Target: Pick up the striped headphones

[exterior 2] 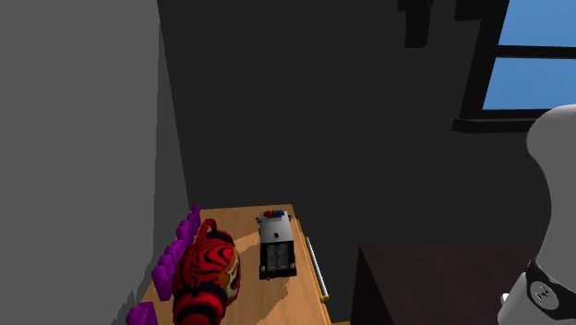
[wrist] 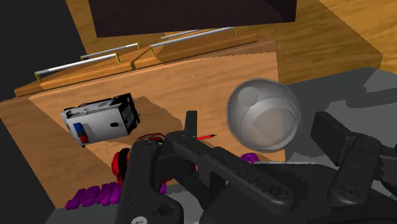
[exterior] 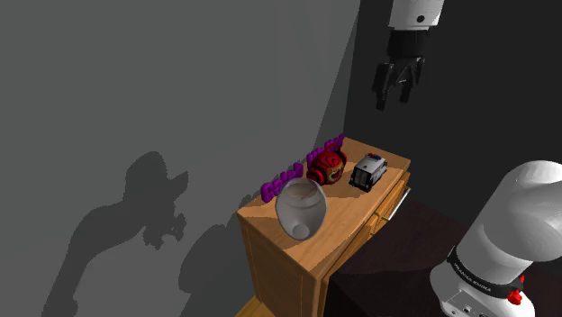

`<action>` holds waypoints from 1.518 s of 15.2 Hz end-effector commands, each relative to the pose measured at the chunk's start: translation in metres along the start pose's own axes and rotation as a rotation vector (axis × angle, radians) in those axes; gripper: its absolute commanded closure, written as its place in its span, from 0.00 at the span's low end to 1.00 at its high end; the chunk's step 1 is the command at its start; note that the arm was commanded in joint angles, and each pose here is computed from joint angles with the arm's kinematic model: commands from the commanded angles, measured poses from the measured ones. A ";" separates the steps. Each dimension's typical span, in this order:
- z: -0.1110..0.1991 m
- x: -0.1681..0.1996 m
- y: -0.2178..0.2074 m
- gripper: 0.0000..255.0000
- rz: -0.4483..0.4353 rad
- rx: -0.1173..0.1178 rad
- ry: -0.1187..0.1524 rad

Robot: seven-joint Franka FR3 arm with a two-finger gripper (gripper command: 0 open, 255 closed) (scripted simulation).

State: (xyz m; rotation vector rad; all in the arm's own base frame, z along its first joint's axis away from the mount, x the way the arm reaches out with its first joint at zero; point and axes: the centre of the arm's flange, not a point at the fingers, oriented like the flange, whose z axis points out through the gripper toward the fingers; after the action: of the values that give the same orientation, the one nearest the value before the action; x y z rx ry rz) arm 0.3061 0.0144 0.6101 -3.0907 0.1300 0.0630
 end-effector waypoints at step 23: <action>0.166 0.228 0.045 0.00 0.712 0.026 0.006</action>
State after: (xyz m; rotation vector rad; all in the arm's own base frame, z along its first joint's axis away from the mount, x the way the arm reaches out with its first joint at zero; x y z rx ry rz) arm 0.5133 -0.0351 0.4402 -2.8646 1.1466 0.0752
